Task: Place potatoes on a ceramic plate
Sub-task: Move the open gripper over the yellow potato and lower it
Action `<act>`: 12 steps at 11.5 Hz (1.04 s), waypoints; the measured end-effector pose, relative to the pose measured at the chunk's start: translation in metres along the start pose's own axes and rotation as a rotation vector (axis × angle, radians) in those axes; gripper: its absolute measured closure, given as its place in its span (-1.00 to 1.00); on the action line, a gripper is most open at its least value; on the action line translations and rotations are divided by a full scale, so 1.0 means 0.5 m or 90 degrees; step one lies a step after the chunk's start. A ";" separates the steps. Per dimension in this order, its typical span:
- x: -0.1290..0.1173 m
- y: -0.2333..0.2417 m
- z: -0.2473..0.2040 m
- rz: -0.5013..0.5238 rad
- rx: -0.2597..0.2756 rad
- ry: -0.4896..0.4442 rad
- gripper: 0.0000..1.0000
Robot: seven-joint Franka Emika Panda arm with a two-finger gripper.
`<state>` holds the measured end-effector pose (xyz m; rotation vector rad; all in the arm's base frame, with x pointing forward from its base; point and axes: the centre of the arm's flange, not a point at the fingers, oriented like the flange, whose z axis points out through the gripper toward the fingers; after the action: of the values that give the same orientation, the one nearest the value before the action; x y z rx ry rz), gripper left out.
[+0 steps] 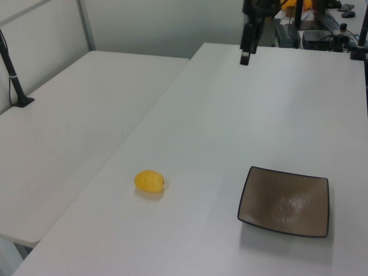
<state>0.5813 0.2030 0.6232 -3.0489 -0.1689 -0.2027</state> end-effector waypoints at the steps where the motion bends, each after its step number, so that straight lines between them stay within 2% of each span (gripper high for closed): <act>1: 0.025 -0.025 0.015 0.003 0.004 0.002 -1.00; 4: 0.093 -0.109 0.104 0.019 -0.001 -0.003 -1.00; 6: 0.126 -0.153 0.158 0.029 0.001 0.016 -1.00; 12: 0.175 -0.280 0.311 0.028 -0.015 0.157 -1.00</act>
<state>0.6713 0.3647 0.4917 -3.0124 -0.0841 -0.5770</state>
